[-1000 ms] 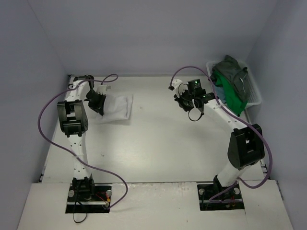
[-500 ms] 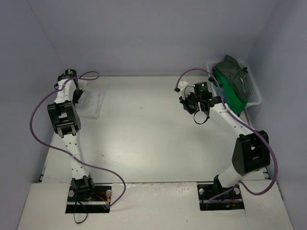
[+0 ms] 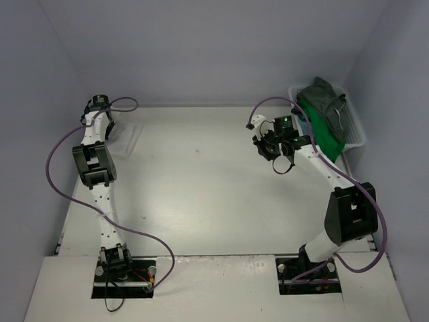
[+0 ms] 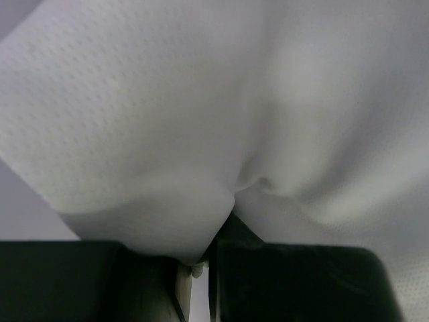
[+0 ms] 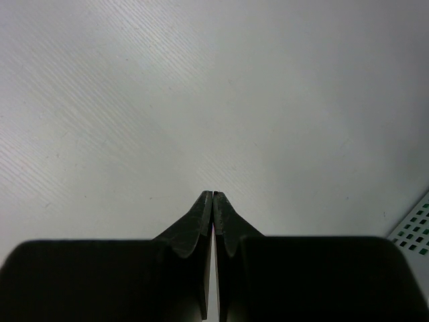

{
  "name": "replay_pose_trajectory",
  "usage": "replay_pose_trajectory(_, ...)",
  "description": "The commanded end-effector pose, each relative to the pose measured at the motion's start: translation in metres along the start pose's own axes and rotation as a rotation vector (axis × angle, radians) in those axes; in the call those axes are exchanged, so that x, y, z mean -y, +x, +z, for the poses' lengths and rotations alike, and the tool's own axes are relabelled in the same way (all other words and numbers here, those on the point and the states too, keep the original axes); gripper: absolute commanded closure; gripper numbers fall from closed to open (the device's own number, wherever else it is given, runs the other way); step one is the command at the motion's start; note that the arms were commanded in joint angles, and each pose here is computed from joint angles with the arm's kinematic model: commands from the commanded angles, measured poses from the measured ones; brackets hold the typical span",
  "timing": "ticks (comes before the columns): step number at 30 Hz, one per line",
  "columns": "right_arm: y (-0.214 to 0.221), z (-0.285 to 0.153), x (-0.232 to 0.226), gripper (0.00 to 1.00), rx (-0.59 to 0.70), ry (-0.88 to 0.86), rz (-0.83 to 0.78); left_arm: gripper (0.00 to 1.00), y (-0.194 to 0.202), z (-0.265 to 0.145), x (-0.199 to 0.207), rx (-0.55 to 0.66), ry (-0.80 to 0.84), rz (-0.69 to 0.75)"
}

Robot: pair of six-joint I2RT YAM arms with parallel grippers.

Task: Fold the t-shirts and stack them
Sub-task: Neatly place the folded tshirt to the corner

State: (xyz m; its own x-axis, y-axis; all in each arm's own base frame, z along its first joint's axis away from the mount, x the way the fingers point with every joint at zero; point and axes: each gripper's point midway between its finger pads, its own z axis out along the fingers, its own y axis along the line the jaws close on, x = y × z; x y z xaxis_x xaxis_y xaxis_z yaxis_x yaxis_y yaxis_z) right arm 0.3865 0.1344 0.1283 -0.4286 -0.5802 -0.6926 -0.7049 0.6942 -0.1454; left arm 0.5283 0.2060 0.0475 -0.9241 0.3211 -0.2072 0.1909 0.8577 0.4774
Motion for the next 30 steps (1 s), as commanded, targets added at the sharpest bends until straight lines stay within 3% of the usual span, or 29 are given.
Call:
replay_pose_trajectory(1,-0.022,-0.010,0.008,1.00,0.079,0.028,-0.016,1.00,-0.024,-0.016,-0.020,0.080,-0.061,-0.066)
replay_pose_trajectory(12,-0.019,-0.005,0.009,1.00,0.069,0.028,-0.009,0.99,-0.045,-0.025,-0.004,0.147,0.018,-0.165)
replay_pose_trajectory(13,-0.019,-0.005,0.009,1.00,0.069,0.028,-0.009,0.91,-0.046,-0.027,-0.004,0.154,0.025,-0.170)
replay_pose_trajectory(14,-0.018,-0.005,0.008,1.00,0.067,0.025,-0.006,0.71,-0.047,-0.028,-0.001,0.160,0.043,-0.171)
replay_pose_trajectory(16,-0.018,-0.004,0.008,1.00,0.067,0.025,-0.006,0.65,-0.049,-0.034,-0.002,0.174,0.046,-0.180)
replay_pose_trajectory(19,-0.018,-0.005,0.008,1.00,0.067,0.025,-0.005,0.44,-0.048,-0.038,-0.004,0.173,0.039,-0.183)
replay_pose_trajectory(22,-0.020,-0.008,0.008,1.00,0.075,0.030,-0.006,0.29,-0.046,-0.045,-0.011,0.173,0.015,-0.187)
replay_pose_trajectory(30,-0.015,-0.018,0.013,1.00,0.052,0.071,-0.020,0.25,-0.041,-0.091,-0.051,0.193,-0.127,-0.206)
